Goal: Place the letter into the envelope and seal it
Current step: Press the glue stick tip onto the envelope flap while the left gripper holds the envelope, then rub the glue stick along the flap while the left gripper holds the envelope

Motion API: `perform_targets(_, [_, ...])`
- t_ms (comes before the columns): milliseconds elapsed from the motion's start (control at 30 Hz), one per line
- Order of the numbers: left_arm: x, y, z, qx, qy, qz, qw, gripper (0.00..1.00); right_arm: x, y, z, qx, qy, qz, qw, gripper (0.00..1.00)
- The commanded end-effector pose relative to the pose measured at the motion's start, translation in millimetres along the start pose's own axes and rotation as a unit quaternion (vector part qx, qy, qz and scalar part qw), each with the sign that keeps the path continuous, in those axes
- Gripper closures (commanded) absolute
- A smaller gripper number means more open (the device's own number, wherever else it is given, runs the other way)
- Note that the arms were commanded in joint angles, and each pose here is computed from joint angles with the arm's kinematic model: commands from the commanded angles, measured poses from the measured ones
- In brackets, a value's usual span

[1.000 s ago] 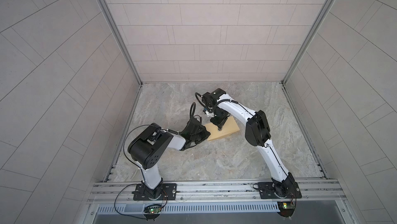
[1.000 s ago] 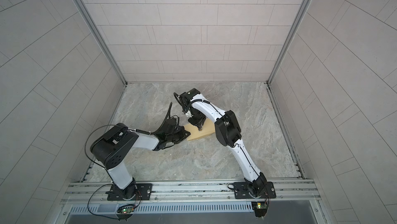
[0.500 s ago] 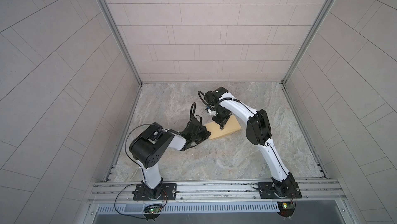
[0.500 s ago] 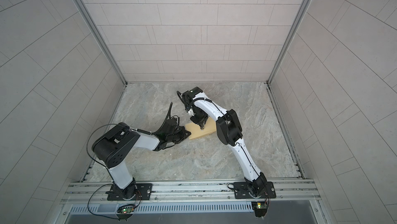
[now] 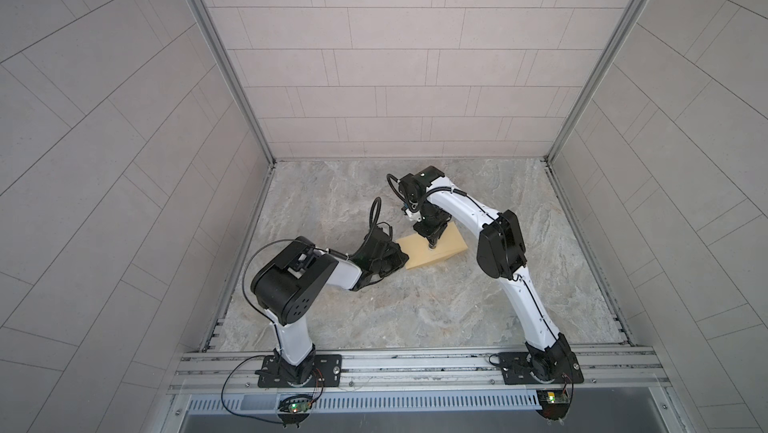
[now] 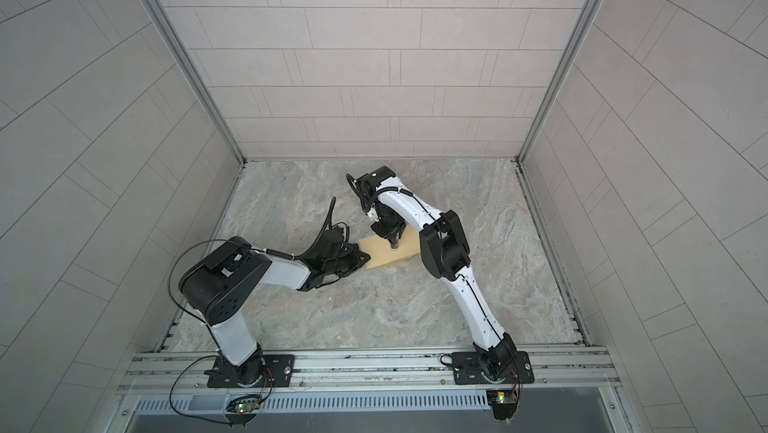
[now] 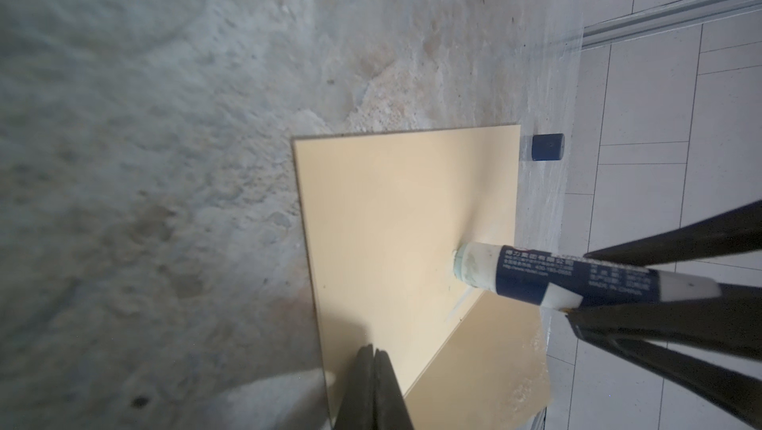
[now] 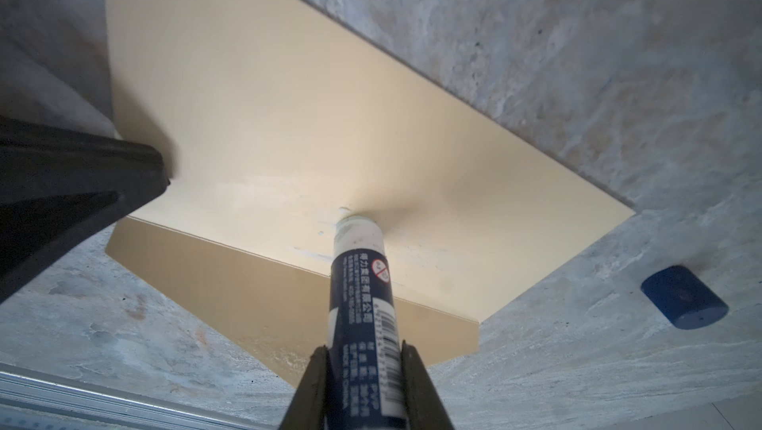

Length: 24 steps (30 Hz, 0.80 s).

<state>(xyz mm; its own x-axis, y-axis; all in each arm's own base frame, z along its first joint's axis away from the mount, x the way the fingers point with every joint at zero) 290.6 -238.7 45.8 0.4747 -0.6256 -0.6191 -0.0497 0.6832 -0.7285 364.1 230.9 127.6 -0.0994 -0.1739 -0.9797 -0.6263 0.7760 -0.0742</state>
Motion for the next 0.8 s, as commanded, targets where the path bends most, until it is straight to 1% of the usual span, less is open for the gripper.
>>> perform_targets(0, [2, 30, -13, 0.002, 0.020, 0.074, 0.997, 1.00, 14, -17, -3, 0.014, 0.033, -0.036, 0.999, 1.00])
perform_targets(367, [2, 30, -13, 0.007, 0.020, 0.079, 0.997, 1.00, 21, -38, -9, 0.034, 0.057, -0.057, 0.996, 1.00])
perform_targets(433, [2, 30, -13, 0.007, 0.021, 0.079, 0.997, 1.00, 21, -44, -11, 0.041, 0.061, -0.069, 0.995, 1.00])
perform_targets(567, [2, 29, -13, 0.007, 0.021, 0.077, 0.997, 1.00, 23, -45, -11, 0.042, 0.065, -0.068, 0.995, 1.00])
perform_targets(667, [2, 29, -13, 0.007, 0.020, 0.077, 0.997, 1.00, 19, -42, -7, 0.044, 0.052, -0.053, 0.996, 1.00])
perform_targets(767, [1, 29, -13, 0.006, 0.020, 0.077, 0.997, 1.00, 4, -37, -3, 0.046, 0.019, -0.028, 0.998, 1.00])
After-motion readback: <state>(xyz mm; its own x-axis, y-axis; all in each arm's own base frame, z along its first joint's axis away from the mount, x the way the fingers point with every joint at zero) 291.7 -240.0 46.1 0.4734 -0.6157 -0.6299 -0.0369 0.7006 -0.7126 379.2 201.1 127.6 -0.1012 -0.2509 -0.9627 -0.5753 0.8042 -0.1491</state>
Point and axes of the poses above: each gripper's point midway between its finger pads, its own x axis out along the fingers, its own y axis along the line the jaws close on, z = x × y, the point moved 5 cm from there along -x, back along the fingers, and after that the axes turned 4 degrees about x, right-handed, at the moved point
